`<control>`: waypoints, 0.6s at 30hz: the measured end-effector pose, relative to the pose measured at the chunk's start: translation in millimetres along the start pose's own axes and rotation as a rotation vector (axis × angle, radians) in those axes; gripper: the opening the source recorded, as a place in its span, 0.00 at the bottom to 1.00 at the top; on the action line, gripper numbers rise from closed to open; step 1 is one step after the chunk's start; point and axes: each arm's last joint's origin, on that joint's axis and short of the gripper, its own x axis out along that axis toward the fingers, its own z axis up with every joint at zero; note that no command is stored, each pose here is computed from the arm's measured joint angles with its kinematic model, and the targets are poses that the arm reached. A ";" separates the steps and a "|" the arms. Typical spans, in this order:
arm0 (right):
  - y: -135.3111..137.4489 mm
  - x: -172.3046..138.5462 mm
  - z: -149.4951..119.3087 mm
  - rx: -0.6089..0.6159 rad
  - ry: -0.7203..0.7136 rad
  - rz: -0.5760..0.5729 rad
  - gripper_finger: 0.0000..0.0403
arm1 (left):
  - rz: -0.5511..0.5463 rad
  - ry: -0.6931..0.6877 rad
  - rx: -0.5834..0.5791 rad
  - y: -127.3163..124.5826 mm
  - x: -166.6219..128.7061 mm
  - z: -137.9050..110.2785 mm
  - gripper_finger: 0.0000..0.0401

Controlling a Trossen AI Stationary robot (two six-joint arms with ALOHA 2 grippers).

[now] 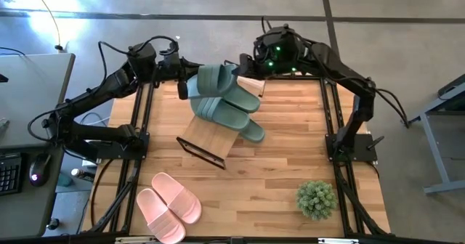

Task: Pick and place slides into the shelf
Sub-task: Put the green slide under the shelf

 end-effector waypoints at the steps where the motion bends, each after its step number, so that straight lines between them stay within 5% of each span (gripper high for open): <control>1: -0.8 1.2 0.3 -0.003 0.003 -0.005 0.32 | 0.003 -0.001 0.005 0.2 0.6 0.0 0.00; 8: -6.7 10.7 0.8 -0.060 0.017 -0.051 0.29 | 0.001 0.005 0.011 0.5 2.1 -1.1 0.00; 18: -12.1 8.2 2.9 -0.162 0.009 -0.103 0.03 | -0.016 0.001 0.022 -0.1 2.1 -0.9 0.00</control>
